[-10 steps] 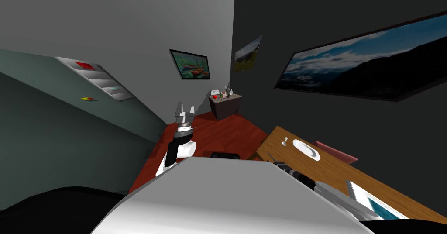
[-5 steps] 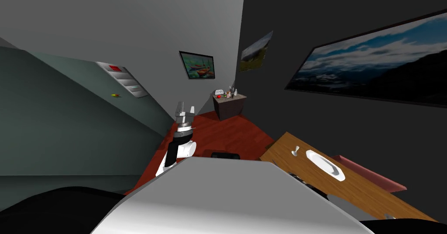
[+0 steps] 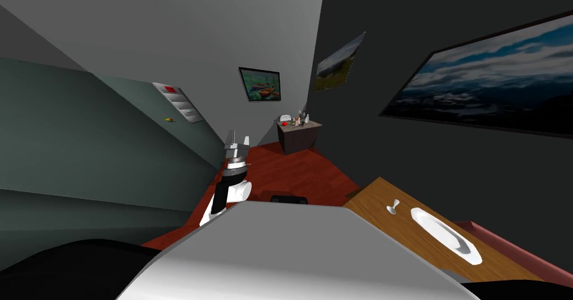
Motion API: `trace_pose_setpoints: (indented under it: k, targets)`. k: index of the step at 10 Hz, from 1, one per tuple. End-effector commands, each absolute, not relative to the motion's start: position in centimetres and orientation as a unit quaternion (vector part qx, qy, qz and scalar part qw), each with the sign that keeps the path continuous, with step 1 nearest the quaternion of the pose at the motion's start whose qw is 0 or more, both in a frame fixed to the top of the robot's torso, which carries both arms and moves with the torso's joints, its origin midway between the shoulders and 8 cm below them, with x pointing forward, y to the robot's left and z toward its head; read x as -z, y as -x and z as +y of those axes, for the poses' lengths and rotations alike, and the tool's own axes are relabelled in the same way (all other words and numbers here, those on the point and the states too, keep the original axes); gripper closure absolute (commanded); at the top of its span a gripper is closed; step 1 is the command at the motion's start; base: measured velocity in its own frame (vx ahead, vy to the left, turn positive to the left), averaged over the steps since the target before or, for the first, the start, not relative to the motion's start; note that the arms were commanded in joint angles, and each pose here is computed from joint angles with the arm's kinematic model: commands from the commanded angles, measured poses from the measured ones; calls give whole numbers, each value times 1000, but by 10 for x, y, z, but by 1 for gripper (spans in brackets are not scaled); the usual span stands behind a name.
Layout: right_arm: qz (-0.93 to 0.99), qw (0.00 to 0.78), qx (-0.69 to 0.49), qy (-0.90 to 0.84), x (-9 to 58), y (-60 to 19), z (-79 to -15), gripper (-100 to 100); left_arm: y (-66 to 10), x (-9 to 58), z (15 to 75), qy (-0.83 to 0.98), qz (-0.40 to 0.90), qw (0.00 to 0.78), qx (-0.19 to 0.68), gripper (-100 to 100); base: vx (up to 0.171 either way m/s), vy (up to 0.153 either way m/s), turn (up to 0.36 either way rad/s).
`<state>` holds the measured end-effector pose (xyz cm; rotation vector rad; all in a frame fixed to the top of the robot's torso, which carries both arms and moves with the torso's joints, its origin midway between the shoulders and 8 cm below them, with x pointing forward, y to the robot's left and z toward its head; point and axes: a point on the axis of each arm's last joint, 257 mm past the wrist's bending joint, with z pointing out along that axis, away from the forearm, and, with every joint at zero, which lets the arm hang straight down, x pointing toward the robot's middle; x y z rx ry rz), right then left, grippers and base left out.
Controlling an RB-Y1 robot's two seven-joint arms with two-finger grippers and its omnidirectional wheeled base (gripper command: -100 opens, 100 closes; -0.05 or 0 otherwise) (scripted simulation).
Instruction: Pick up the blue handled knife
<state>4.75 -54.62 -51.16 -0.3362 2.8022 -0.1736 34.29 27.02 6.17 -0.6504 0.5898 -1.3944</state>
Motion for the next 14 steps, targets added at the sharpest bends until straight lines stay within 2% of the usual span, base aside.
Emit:
trace_pose_setpoints:
  k: [1, 2, 3, 4, 5, 8, 9, 13, 14]
  targets:
    - [980, 134, 70, 133, 515, -28, -554, -100, -343, -62, 270, 290, 263, 679, 621, 0, 16, -1, 177]
    - [980, 112, 78, 147, 517, -7, -562, -100, -343, -62, 270, 290, 263, 679, 621, 0, 23, 1, 244]
    - [980, 125, 73, 138, 518, -20, -556, -100, -343, -62, 270, 290, 263, 679, 621, 0, 12, -4, 47]
    - [980, 122, 74, 140, 518, -19, -557, 0, -343, -62, 270, 290, 263, 679, 621, 0, 0, 0, 0]
    - [980, 123, 76, 134, 527, -17, -553, -100, -343, -62, 270, 290, 263, 679, 621, 0, -9, -19, 101]
    - [981, 123, 76, 129, 535, -15, -548, -100, -343, -62, 270, 290, 263, 679, 621, 0, -13, -32, 67]
    - [981, 123, 77, 129, 536, -15, -548, 100, -343, -62, 270, 290, 263, 679, 621, 0, 0, 0, 0]
    - [980, 123, 74, 135, 536, -15, -546, 100, -343, -62, 270, 290, 263, 679, 621, 0, -1, 0, 8]
    - [980, 123, 74, 135, 536, -15, -546, 0, -343, -62, 270, 290, 263, 679, 621, 0, 0, 0, 0]
